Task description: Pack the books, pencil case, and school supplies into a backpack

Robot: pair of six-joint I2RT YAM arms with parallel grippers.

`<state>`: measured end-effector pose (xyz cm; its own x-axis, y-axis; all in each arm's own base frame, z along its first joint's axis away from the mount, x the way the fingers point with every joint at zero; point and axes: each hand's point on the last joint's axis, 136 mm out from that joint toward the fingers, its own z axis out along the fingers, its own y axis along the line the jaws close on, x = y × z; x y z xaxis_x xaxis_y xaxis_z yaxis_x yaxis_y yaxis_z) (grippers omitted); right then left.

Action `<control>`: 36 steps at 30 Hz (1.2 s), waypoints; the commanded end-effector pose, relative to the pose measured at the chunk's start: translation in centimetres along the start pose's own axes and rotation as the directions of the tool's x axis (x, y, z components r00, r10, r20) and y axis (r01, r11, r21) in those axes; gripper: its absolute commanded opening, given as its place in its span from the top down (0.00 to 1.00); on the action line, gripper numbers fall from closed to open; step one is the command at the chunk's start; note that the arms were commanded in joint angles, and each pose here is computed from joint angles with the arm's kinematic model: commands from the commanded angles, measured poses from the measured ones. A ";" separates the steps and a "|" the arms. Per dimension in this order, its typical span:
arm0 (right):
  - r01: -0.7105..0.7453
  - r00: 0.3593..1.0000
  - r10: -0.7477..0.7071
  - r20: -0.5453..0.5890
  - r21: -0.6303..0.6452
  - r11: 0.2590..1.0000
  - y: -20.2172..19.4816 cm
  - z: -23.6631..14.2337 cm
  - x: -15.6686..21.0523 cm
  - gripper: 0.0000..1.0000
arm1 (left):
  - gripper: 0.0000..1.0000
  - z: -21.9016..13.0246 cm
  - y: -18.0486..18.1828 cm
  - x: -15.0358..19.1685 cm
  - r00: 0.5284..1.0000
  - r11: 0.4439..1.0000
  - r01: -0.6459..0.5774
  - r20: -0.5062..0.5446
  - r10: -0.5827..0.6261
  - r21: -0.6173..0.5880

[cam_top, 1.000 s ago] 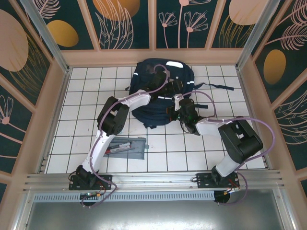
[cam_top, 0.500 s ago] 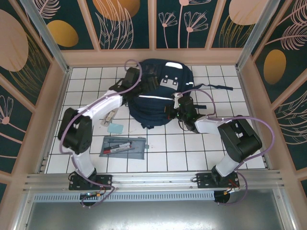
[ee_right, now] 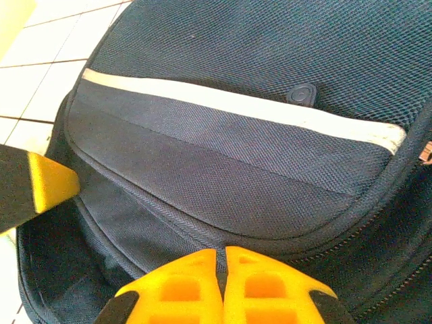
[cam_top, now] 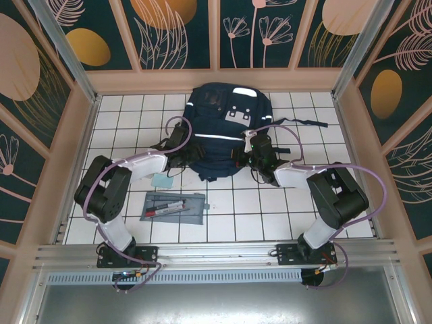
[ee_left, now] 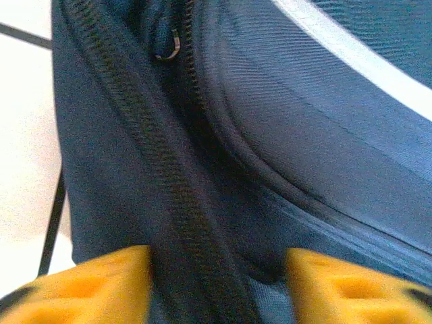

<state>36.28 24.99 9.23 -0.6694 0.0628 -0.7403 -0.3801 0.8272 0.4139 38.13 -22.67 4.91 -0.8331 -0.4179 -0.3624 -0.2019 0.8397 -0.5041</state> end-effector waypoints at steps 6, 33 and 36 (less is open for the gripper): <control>0.044 0.993 -0.034 0.112 -0.090 0.995 5.6 -1.0 -2.4 1.00 | 0.92 1.0 -6.7 2.2 0.995 0.958 0.073 -0.086 -0.051 0.277; -0.001 0.980 0.028 0.197 -0.136 0.991 11.8 10.0 -10.1 1.00 | 0.94 -3.0 -14.9 7.4 0.988 0.865 0.080 -0.154 -0.004 0.495; 0.021 0.982 0.009 0.188 -0.161 0.987 11.9 9.5 -9.9 1.00 | 0.82 -4.6 -15.6 8.9 0.984 0.847 0.069 -0.175 0.029 0.527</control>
<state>43.88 35.13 10.07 -0.6456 0.0682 -0.7606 -0.3671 0.8456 0.3875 38.66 -28.32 5.85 -0.7686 -0.5518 -0.3237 -0.2070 0.6933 -0.6903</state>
